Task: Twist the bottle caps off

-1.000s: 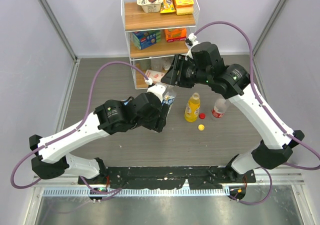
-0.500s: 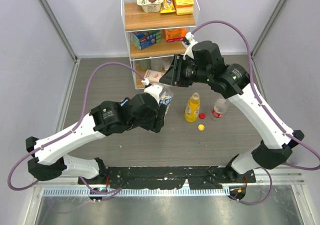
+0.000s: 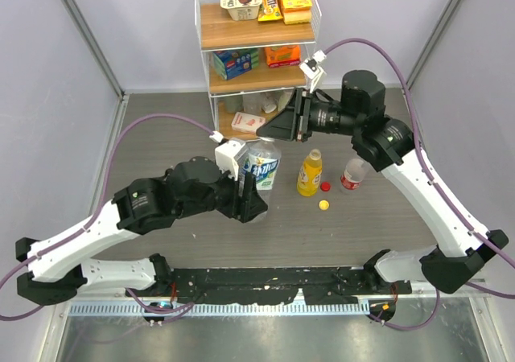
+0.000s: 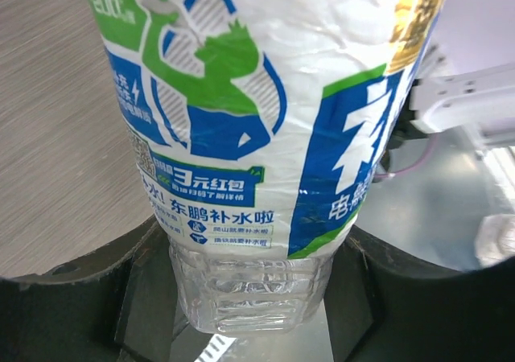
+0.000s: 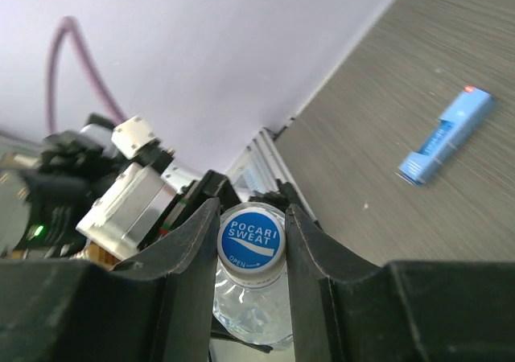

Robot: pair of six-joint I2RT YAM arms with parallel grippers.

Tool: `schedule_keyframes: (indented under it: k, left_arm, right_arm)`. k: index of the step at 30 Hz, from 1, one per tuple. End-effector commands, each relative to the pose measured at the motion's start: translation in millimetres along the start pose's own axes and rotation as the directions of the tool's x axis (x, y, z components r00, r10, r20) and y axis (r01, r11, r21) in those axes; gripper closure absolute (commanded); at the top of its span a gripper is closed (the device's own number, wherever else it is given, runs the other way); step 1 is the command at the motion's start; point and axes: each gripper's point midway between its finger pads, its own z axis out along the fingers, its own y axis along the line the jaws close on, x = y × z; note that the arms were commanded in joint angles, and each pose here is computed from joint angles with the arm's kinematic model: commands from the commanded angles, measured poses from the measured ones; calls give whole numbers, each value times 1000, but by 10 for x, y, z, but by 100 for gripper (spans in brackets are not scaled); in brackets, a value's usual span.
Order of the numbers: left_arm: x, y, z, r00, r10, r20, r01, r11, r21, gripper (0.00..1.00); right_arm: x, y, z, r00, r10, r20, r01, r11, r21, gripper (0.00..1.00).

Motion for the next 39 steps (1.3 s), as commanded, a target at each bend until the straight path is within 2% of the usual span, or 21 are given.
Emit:
schedule_keyframes:
  k: [1, 5, 9, 13, 19, 22, 23, 24, 25, 26, 27, 28, 30, 33, 36, 39]
  left_arm:
    - [-22, -287, -111, 1000, -19, 16, 16, 985, 170, 93]
    - [-30, -500, -168, 1000, -13, 7, 10, 958, 287, 95]
    - [-69, -622, -205, 999, -30, 23, 20, 936, 351, 95]
    - [-103, -580, -245, 998, -41, 51, 21, 941, 339, 95]
    - [-100, -502, -273, 997, -51, 64, 29, 950, 311, 96]
    - [-78, -466, -257, 997, -53, 56, 34, 956, 292, 96]
    - [-67, -446, -244, 997, -54, 51, 37, 959, 281, 97]
    - [-59, -423, -234, 997, -53, 48, 39, 963, 267, 98]
    - [-48, -402, -218, 998, -50, 41, 38, 967, 254, 99]
    - [-44, -388, -214, 998, -46, 40, 35, 969, 244, 99]
    - [-45, -368, -206, 998, -46, 38, 36, 972, 231, 99]
    - [-34, -360, -206, 999, -43, 31, 35, 974, 225, 100]
    - [-63, -290, -174, 998, -42, 47, 33, 982, 185, 100]
    - [-74, -234, -145, 998, -36, 49, 29, 989, 146, 100]
    - [-80, -157, -128, 999, -28, 46, 23, 995, 100, 100]
    - [-74, -71, -94, 999, -15, 35, 13, 999, 41, 100]
  right_arm:
    - [-408, 959, -443, 981, -110, 161, 161, 924, -348, 99]
    - [-419, 1271, -575, 977, -140, 159, 201, 853, -482, 99]
    - [-420, 1404, -644, 979, -141, 147, 199, 817, -540, 99]
    - [-395, 1382, -634, 981, -143, 134, 193, 820, -538, 99]
    - [-502, 1358, -667, 971, -147, 189, 225, 835, -502, 99]
    - [-597, 1247, -642, 969, -126, 213, 212, 868, -449, 96]
    - [-628, 1235, -649, 964, -133, 229, 224, 873, -434, 92]
    - [-672, 1149, -632, 964, -115, 238, 205, 894, -399, 83]
    - [-696, 1126, -642, 961, -119, 249, 209, 901, -380, 72]
    - [-730, 1090, -643, 958, -115, 264, 208, 909, -360, 54]
    - [-744, 1062, -655, 955, -120, 272, 211, 918, -337, 49]
    - [-775, 1000, -645, 953, -104, 283, 192, 933, -304, 36]
    - [-801, 956, -660, 948, -108, 299, 192, 944, -267, 25]
    - [-829, 853, -640, 949, -100, 299, 167, 964, -207, 17]
    - [-863, 764, -626, 949, -114, 295, 163, 976, -145, 15]
    - [-859, 544, -591, 957, -81, 279, 95, 995, -37, 13]
